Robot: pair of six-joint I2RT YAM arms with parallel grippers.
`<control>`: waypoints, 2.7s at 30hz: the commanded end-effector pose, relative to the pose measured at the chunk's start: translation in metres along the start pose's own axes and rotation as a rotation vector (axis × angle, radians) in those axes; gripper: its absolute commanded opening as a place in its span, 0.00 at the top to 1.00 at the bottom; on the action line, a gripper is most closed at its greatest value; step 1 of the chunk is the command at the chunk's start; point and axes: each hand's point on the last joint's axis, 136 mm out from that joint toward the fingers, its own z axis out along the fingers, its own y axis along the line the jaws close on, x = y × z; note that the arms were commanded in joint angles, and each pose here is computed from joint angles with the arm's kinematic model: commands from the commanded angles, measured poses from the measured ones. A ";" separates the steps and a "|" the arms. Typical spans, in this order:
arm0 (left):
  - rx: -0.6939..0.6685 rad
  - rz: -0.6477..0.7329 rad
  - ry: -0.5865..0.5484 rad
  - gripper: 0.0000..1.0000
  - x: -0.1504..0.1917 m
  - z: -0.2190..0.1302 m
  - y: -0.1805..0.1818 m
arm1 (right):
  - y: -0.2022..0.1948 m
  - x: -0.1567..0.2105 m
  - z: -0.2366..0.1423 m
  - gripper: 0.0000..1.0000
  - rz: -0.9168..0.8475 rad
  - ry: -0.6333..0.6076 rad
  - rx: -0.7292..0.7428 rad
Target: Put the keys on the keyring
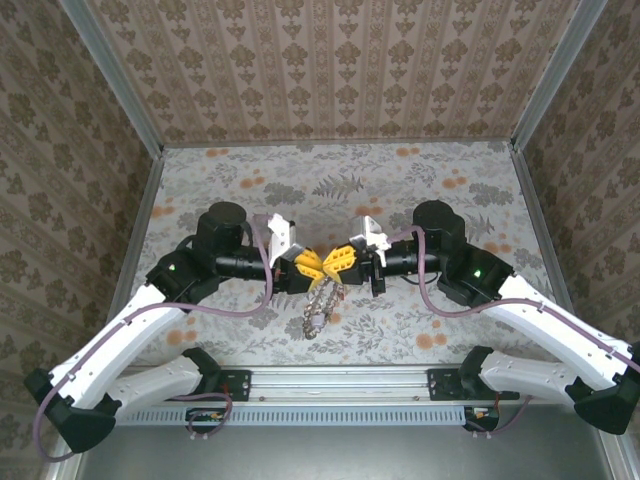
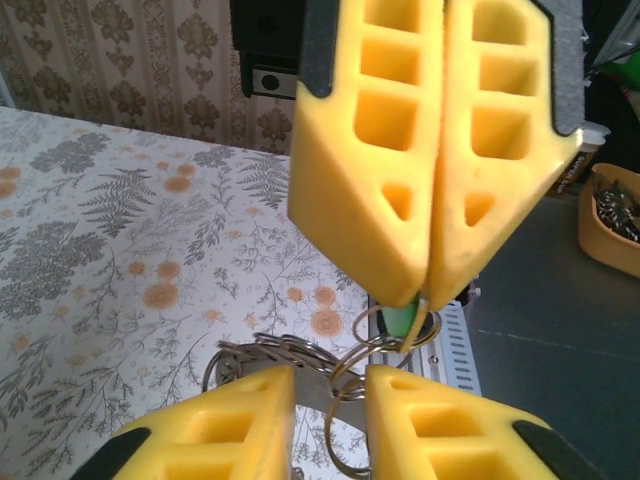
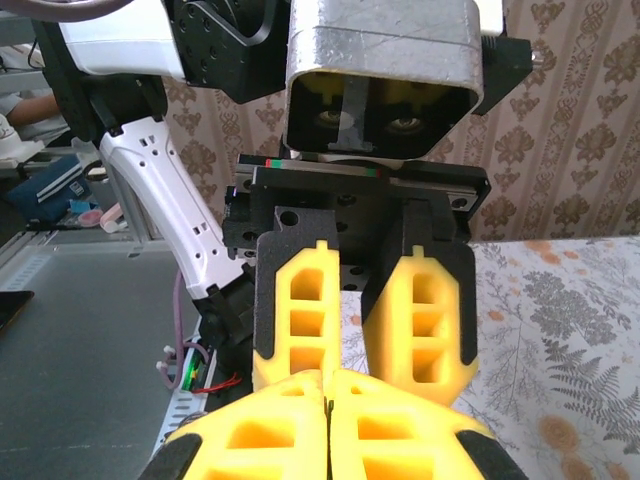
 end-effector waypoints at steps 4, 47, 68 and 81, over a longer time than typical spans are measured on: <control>0.040 0.039 -0.017 0.85 -0.010 -0.001 -0.011 | 0.004 -0.032 -0.013 1.00 -0.047 -0.087 -0.002; -0.108 0.077 -0.064 0.89 -0.019 -0.021 -0.005 | -0.006 -0.028 -0.019 1.00 -0.020 -0.095 0.049; -0.083 0.037 -0.030 0.84 -0.009 -0.023 -0.018 | -0.006 -0.030 -0.017 1.00 -0.020 -0.092 0.022; -0.141 0.129 -0.029 0.61 -0.031 -0.028 0.000 | 0.001 -0.028 -0.016 1.00 -0.014 -0.082 -0.016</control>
